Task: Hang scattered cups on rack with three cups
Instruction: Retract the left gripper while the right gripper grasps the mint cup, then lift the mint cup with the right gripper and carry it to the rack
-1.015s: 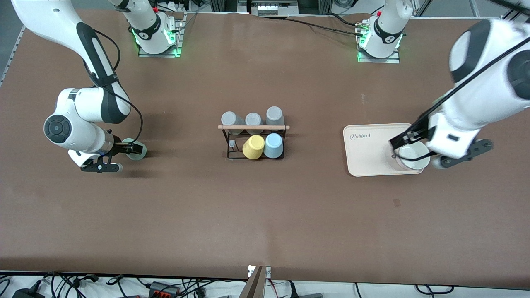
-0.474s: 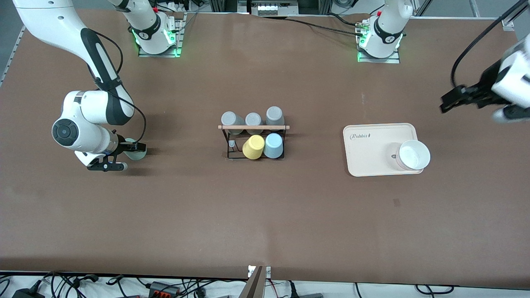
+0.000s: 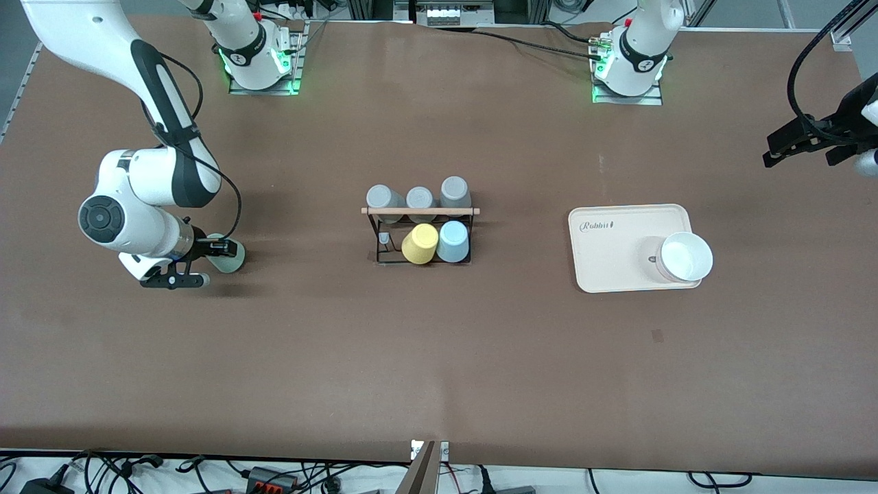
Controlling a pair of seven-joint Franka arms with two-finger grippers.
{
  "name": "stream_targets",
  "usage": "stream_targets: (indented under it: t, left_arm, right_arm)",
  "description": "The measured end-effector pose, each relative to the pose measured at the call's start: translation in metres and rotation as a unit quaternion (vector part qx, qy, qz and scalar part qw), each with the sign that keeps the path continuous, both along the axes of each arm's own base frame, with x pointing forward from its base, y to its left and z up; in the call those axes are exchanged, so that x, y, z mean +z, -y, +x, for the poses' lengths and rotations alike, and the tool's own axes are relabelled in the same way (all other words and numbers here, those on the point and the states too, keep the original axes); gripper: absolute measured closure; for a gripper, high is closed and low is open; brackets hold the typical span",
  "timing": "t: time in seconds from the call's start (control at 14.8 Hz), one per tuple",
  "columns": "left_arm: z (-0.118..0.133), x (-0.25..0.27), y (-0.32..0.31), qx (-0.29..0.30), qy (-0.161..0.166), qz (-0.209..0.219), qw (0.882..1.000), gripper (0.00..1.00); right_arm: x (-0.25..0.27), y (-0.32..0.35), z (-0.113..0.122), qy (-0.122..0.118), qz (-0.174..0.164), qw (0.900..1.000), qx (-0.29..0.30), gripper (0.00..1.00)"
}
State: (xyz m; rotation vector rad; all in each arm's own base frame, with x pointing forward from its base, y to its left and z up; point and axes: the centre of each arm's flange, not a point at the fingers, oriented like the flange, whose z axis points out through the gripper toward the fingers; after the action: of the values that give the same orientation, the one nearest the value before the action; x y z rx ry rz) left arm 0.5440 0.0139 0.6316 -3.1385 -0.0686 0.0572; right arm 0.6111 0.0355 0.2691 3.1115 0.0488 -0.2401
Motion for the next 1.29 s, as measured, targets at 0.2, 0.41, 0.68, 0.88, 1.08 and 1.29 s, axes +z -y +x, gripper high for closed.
stream_targets:
  t: [0.2,0.41,0.68,0.88,1.08,1.29]
  left_arm:
    - [-0.002,0.003,-0.004,0.001,0.003,0.000,1.000,0.00]
    - [-0.006,0.008,-0.003,0.000,0.003,0.000,1.000,0.00]
    - [-0.015,0.018,0.000,-0.002,0.005,0.001,1.000,0.00]
    - [-0.015,0.017,0.000,-0.003,0.004,0.001,1.000,0.00]
    - [-0.011,0.011,0.000,-0.003,0.003,0.000,1.000,0.00]
    - [-0.006,0.005,-0.001,-0.003,-0.001,0.000,1.000,0.00]
  right_arm:
    - [0.066,-0.049,0.021,-0.005,0.001,1.000,0.015,0.34]
    - [0.121,-0.117,0.028,0.013,0.032,0.999,-0.003,0.34]
    - [0.145,-0.201,0.016,0.019,0.069,0.996,-0.059,0.34]
    - [0.147,-0.261,0.002,0.019,0.064,0.993,-0.099,0.34]
    - [0.140,-0.305,-0.004,0.021,0.061,0.990,-0.125,0.34]
    - [0.130,-0.325,-0.003,0.025,0.062,0.988,-0.136,0.34]
